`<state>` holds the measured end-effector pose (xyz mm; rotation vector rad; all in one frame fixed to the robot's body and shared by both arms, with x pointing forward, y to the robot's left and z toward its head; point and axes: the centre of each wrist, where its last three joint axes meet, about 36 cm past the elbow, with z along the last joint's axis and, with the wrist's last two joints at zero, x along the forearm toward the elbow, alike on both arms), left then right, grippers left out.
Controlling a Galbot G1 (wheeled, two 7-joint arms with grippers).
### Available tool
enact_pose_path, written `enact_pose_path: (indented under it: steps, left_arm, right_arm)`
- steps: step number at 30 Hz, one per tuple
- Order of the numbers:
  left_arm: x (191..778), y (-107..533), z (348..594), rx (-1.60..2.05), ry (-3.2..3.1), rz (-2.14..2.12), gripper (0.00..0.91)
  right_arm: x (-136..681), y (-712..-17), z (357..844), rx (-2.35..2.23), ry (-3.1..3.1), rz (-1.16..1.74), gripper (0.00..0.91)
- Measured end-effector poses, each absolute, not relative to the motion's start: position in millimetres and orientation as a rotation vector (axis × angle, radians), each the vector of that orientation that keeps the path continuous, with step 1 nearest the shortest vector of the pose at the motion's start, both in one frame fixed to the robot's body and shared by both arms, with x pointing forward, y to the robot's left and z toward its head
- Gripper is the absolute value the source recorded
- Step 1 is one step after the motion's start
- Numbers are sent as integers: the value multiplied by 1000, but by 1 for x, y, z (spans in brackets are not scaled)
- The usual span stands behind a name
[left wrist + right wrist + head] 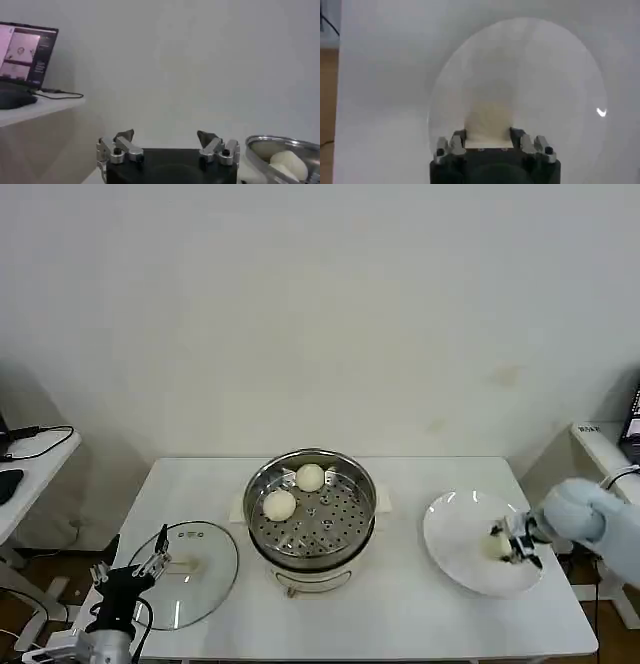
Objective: Take steamed baozi put them in steamer then cover it.
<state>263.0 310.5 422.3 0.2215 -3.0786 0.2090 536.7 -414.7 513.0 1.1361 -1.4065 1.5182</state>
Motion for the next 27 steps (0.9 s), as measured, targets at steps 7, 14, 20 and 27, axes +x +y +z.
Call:
enact_pose_path:
  steps: [7,14,20,27]
  left_arm:
    - [267,313,419,229,-3079,213,907]
    - [269,318,419,239,-3079,207,907]
    - [268,319,417,253,-3066,211,907]
    - [266,317,418,264,-3063,211,907]
  right_arm:
    - [566,-397,576,1145,-1521,1563,605]
    - [593,-364,640,1204,-1616,1637,605]
    - [609,-307,685,1318,-1640,1739,605]
    - [615,-226,703,1498,-1581,1857,605]
